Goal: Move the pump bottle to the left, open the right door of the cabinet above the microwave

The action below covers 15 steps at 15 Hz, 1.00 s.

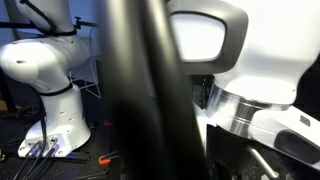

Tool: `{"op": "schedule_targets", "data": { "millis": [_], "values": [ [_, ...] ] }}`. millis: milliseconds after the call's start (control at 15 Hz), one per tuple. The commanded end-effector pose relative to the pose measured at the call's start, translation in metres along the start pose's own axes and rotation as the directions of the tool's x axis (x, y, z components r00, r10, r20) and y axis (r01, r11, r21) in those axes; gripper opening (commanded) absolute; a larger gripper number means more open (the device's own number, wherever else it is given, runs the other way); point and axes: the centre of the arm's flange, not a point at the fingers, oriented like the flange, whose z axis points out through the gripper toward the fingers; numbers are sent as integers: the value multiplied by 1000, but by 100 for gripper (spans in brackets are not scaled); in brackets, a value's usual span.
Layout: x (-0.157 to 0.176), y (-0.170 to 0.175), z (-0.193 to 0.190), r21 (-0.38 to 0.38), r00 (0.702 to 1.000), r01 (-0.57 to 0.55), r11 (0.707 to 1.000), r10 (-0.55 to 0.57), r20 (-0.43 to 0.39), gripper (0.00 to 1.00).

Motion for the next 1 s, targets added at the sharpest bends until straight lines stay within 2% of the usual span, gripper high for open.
{"op": "schedule_targets", "data": {
  "millis": [0,400,733,933],
  "values": [
    [7,2,14,-1,999,30,1000,-30,-40,100],
    [35,-13,44,-35,986,145,989,-147,-80,100],
    [45,-12,56,-138,975,141,980,-162,-155,100],
    [42,-9,56,-166,964,141,976,-173,-200,100]
  ]
}}
